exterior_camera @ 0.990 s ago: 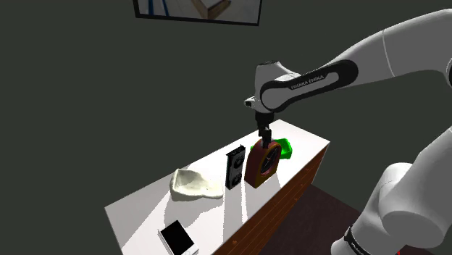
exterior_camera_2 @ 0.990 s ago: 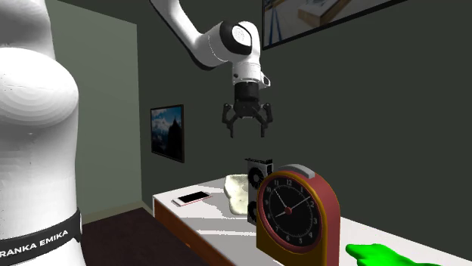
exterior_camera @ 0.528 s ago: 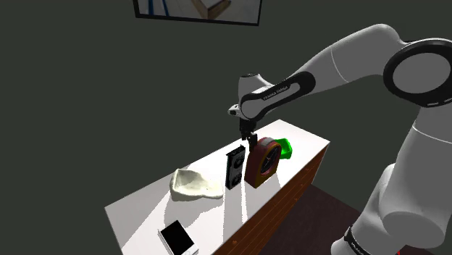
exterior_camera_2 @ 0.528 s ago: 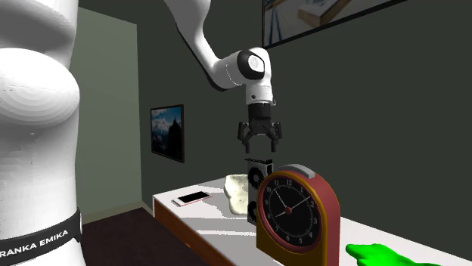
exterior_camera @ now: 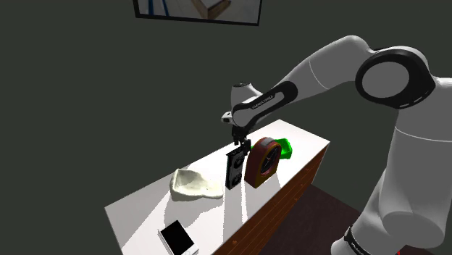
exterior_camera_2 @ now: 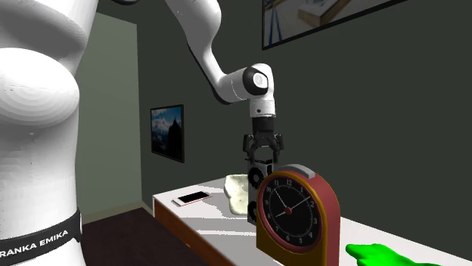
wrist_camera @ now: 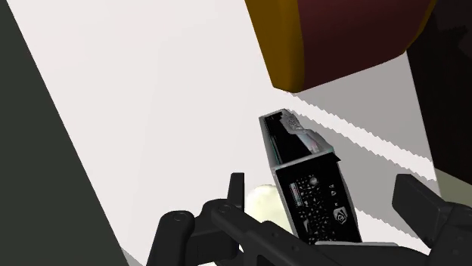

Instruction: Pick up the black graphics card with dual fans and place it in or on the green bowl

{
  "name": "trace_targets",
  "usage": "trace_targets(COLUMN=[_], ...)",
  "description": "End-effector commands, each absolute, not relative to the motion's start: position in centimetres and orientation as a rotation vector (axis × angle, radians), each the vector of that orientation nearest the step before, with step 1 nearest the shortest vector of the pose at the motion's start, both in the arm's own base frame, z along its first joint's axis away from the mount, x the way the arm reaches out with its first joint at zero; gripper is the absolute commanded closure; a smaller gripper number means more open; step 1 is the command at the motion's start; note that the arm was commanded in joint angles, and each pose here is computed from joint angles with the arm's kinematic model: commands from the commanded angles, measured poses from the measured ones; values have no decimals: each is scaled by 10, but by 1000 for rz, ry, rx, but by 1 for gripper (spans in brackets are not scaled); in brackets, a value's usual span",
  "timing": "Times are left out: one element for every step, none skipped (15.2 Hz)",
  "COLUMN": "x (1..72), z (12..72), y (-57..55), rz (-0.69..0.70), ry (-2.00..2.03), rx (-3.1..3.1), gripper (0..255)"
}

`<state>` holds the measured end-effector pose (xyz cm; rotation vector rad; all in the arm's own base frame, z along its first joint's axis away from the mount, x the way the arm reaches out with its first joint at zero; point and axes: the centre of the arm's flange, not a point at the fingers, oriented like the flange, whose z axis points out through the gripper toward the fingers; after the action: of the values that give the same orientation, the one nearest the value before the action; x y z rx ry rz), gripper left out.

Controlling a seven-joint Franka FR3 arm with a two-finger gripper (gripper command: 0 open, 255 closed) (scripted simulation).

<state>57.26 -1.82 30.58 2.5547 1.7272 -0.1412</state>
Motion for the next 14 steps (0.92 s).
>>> trace_targets(x=[572, 572, 572, 572, 572, 572, 572, 572, 572, 572, 572, 572, 572, 572], z=[294, 286, 286, 286, 286, 286, 286, 286, 286, 286, 286, 286, 286, 286], y=[-19, -19, -19, -19, -19, -19, -19, -19, -19, -19, -19, -19, -19, -19], rz=[-141, -141, -141, -141, -141, -141, -141, -141, -141, -141, -141, -141, -141, -141], ry=[1728, 1728, 1728, 1728, 1728, 1728, 1728, 1728, 1728, 1728, 1728, 1728, 1728, 1728], rx=[2554, 2554, 2554, 2554, 2554, 2554, 2554, 2554, 2554, 2554, 2554, 2554, 2554, 2554], gripper=[0, 0, 0, 0, 0, 0, 0, 0, 0, 0, 255, 255, 255, 255])
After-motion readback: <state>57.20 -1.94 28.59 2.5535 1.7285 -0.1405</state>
